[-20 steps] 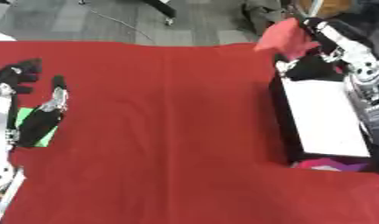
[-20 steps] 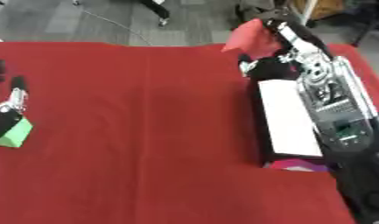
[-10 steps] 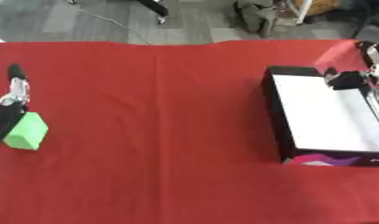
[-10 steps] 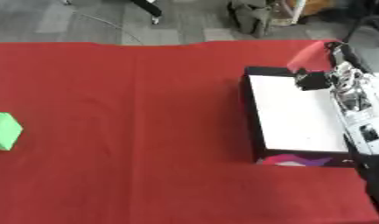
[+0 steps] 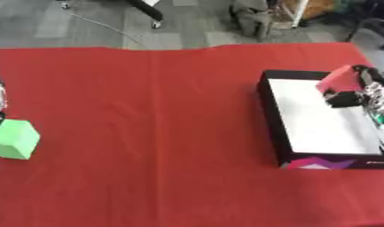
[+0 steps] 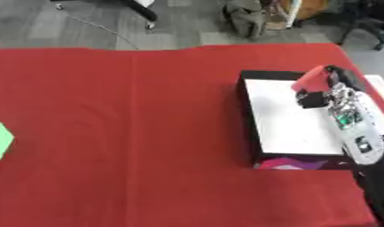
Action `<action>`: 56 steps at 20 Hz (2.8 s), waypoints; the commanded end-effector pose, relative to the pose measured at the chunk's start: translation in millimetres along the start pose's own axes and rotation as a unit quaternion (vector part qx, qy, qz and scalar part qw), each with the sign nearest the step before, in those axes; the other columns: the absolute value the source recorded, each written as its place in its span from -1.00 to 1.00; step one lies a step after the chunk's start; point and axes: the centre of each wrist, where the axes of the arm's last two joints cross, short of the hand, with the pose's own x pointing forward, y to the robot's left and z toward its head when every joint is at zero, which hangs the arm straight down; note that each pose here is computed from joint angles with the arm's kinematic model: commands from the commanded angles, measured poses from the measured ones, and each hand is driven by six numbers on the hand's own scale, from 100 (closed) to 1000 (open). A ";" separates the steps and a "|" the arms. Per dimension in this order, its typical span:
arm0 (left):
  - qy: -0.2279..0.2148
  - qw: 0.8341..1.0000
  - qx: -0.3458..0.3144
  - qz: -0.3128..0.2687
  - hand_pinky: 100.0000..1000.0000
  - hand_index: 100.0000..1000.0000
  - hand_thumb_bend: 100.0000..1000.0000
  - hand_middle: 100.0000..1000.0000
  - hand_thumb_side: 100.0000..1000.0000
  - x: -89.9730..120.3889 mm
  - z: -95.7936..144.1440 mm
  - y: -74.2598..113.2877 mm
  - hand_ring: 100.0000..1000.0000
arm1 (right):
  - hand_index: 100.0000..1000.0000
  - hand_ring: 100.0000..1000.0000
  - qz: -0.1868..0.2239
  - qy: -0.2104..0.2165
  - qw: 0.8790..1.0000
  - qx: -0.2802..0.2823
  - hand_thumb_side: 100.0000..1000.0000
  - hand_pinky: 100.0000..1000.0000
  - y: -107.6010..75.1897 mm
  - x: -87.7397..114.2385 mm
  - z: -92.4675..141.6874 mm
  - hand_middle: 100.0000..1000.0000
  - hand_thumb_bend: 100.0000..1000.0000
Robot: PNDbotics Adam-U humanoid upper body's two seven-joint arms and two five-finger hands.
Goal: Pick up the objects with one hand, pass them to the other hand, and then place them into the box on the other side of the table.
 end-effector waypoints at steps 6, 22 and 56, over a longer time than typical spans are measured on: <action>-0.013 1.000 0.016 -0.011 0.38 0.62 -0.85 0.37 0.06 3.4 -6.8 12.0 0.42 | 1.00 1.00 0.049 0.009 0.999 -0.016 -0.58 0.92 -18.7 -7.6 -6.0 0.83 -0.57; -0.009 0.995 -0.070 -0.067 0.49 0.70 -0.82 0.46 0.13 -8.2 -20.6 17.9 0.52 | 1.00 1.00 -0.073 -0.223 0.965 -0.115 0.39 0.82 -48.1 62.3 55.4 0.89 -1.00; 0.059 0.739 -0.557 -0.375 0.91 0.69 0.13 0.56 -0.99 -24.3 -139.9 57.0 0.78 | 1.00 1.00 -0.221 -0.299 0.927 -0.057 0.22 0.79 -41.9 60.6 66.9 0.78 -1.00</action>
